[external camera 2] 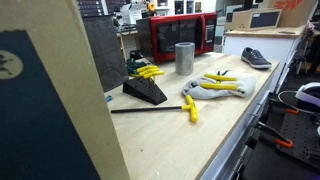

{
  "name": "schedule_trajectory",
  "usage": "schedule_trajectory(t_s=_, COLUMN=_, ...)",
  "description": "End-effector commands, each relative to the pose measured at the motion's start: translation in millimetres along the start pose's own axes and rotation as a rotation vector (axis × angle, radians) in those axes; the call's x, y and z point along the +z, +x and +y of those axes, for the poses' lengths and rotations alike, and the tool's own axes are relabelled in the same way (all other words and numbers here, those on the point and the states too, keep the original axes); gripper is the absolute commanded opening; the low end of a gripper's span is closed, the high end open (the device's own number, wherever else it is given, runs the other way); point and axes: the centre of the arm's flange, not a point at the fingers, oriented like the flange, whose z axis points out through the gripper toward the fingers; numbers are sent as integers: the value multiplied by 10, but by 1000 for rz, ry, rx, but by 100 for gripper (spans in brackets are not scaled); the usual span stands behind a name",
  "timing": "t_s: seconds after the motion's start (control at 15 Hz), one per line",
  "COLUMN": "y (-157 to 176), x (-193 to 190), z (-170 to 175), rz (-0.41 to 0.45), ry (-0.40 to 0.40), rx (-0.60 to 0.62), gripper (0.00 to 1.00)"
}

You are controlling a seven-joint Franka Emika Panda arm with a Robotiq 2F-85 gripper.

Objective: Take the thing with the yellow handle off of the stand

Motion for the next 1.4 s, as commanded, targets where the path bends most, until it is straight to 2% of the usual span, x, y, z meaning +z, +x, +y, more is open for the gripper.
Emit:
schedule_trajectory(t_s=0.0, y=0, x=0, z=0, rz=0, ry=0, rx=0, gripper=100)
schedule_trajectory(t_s=0.27, y=40, x=12, z=3, rz=-1, ry=-8, rx=-13, gripper=100)
schedule_trajectory(t_s=0.67, y=540, x=188, z=-191, rz=-2, ry=19, rx=-135, gripper=100)
schedule_trajectory(t_s=1.33, y=1460, x=559, z=-911, rz=47, ry=55, rx=-571, gripper=100)
